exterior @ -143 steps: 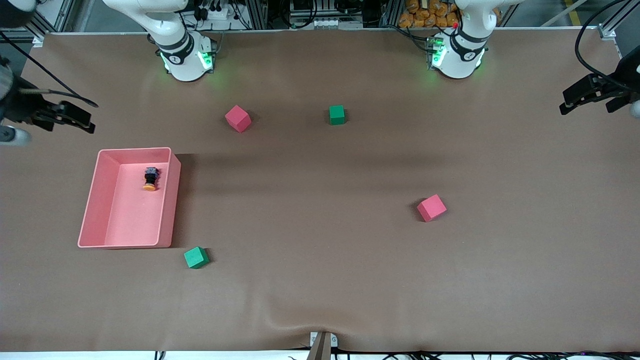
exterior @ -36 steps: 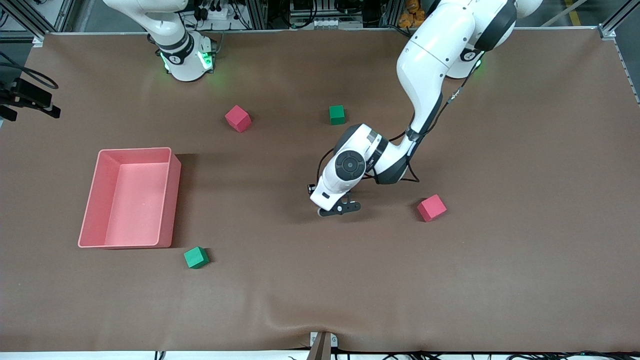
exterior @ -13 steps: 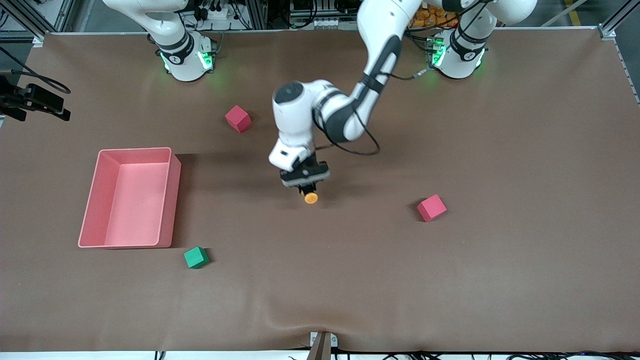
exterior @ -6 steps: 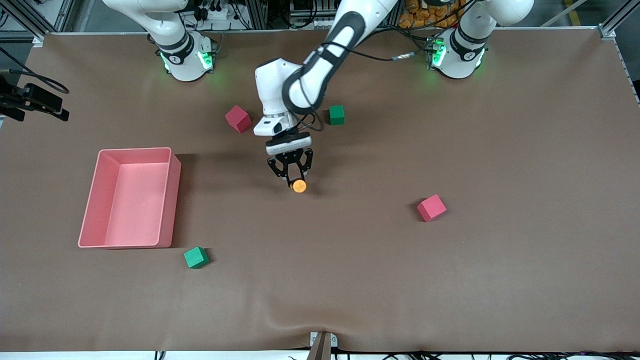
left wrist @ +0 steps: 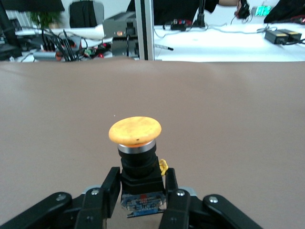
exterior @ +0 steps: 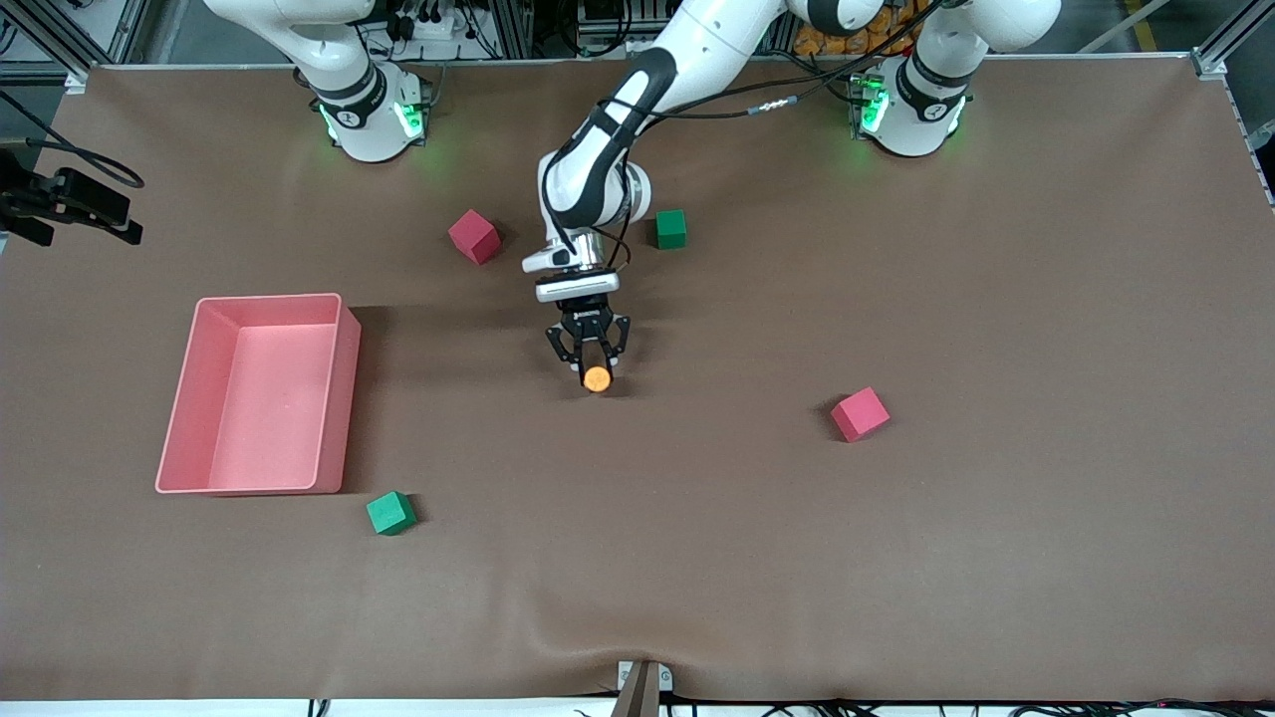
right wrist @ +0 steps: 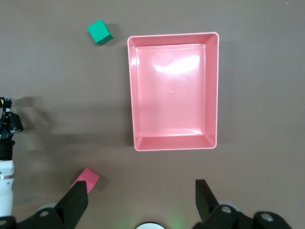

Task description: Place and upright button with both arms

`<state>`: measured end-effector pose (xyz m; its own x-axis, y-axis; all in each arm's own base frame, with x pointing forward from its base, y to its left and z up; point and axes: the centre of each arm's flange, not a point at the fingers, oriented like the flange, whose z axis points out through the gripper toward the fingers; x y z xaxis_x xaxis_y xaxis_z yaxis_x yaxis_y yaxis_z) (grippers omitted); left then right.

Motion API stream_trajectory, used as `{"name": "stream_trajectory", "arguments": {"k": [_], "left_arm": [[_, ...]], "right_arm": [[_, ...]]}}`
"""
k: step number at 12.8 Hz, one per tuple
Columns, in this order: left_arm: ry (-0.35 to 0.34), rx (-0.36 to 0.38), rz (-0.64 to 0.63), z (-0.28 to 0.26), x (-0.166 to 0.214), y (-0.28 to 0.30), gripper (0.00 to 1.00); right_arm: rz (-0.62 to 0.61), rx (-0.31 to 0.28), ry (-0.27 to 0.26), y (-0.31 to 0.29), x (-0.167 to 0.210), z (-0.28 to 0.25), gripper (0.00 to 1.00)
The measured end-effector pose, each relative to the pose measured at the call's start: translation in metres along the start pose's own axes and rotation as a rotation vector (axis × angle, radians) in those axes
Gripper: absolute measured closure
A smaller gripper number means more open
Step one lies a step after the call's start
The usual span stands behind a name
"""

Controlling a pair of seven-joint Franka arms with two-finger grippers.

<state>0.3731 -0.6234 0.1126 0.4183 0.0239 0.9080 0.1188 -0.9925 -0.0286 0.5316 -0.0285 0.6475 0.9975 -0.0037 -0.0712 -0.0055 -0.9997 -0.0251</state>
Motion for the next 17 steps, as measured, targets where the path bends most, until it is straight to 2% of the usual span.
{"name": "stream_trajectory", "arguments": {"k": [2, 5, 8, 9, 13, 14, 17], "left_arm": [[0.033, -0.009, 0.011, 0.005, -0.010, -0.004, 0.57], [0.045, -0.008, 0.051, 0.013, -0.029, -0.010, 0.57], [0.058, -0.011, 0.025, 0.009, -0.033, -0.008, 0.57], [0.048, -0.018, 0.003, 0.004, -0.037, -0.005, 0.50], [-0.049, -0.018, -0.095, -0.031, -0.055, 0.011, 0.05], [-0.084, -0.005, -0.139, -0.047, -0.054, 0.019, 0.00], [-0.209, 0.049, -0.277, -0.113, -0.018, 0.047, 0.00]], "right_arm": [[-0.005, 0.000, 0.000, -0.003, 0.000, 0.000, 0.00], [-0.009, -0.001, 0.001, -0.005, 0.000, 0.000, 0.00], [-0.009, -0.001, 0.002, -0.005, 0.000, 0.000, 0.00], [-0.009, -0.001, 0.002, -0.005, 0.000, 0.000, 0.00], [-0.010, -0.001, 0.005, -0.005, 0.001, 0.000, 0.00], [-0.009, -0.001, 0.005, -0.005, 0.001, 0.000, 0.00], [-0.010, -0.001, 0.006, -0.005, 0.001, -0.001, 0.00]]}}
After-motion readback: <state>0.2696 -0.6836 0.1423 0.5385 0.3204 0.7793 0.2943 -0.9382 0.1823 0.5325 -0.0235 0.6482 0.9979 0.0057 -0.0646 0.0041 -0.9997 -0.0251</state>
